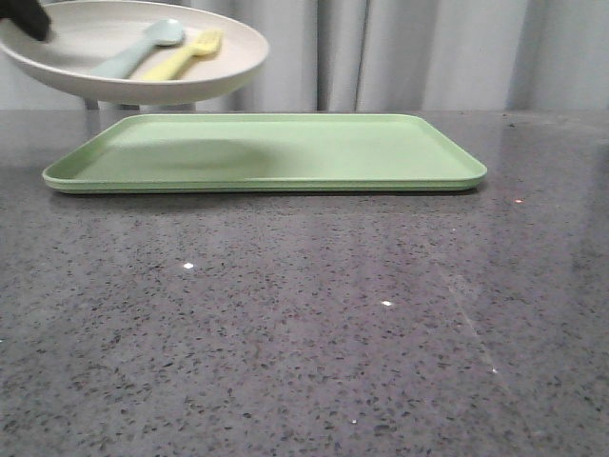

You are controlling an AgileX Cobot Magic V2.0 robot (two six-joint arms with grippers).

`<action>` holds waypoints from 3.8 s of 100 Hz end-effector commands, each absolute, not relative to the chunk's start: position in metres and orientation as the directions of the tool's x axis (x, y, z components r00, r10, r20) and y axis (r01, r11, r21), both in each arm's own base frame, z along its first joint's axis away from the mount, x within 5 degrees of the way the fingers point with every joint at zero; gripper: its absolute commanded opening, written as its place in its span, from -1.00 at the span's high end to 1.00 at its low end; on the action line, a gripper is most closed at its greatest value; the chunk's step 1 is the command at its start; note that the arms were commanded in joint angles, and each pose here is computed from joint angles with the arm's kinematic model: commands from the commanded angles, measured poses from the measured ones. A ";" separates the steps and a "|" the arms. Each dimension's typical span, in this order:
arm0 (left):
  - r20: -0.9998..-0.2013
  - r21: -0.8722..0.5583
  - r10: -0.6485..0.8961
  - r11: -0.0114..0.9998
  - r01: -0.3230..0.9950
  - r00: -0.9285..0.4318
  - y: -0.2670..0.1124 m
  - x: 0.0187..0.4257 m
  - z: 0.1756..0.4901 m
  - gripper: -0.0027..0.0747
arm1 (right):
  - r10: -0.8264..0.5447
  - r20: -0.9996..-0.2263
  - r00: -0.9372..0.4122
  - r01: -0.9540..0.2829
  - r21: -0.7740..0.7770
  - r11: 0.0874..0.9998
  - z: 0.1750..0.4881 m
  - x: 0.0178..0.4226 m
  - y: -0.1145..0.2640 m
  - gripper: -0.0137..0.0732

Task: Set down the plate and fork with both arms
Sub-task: 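Lower the plate onto the green tray and open the left gripper, then raise the left gripper away from the plate, then lower the right gripper into the plate and grasp the yellow fork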

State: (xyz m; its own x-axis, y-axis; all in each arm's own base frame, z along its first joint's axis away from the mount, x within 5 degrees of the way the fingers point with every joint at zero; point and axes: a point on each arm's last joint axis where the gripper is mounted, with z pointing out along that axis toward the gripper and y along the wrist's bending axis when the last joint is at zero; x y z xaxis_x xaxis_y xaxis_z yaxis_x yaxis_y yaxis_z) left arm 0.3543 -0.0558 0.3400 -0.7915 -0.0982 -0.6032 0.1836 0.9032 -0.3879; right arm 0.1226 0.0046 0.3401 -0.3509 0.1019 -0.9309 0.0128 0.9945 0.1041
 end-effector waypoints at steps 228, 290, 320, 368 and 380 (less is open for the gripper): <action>-0.716 -0.289 -0.010 0.914 0.284 -0.698 -0.112 0.346 0.385 0.31 | 0.040 -0.929 -0.369 -0.111 0.087 0.990 0.382 0.159 0.027 -0.03; -0.819 -0.282 -0.088 0.923 0.264 -0.568 -0.064 0.197 0.380 0.30 | -0.126 -0.771 -0.624 -0.289 0.079 0.954 0.407 0.280 0.119 -0.49; -0.837 -0.280 -0.094 0.920 0.274 -0.539 -0.062 0.187 0.387 0.30 | -0.074 -0.707 -0.704 -0.304 0.204 0.931 0.400 0.328 0.155 -0.49; -0.839 -0.280 -0.096 0.920 0.274 -0.536 -0.062 0.187 0.388 0.30 | -0.053 -0.562 -0.826 -0.234 0.254 0.939 0.360 0.389 0.189 -0.49; -0.841 -0.280 -0.098 0.920 0.273 -0.531 -0.062 0.188 0.388 0.31 | -0.059 -0.547 -0.835 -0.234 0.256 0.938 0.351 0.393 0.197 -0.49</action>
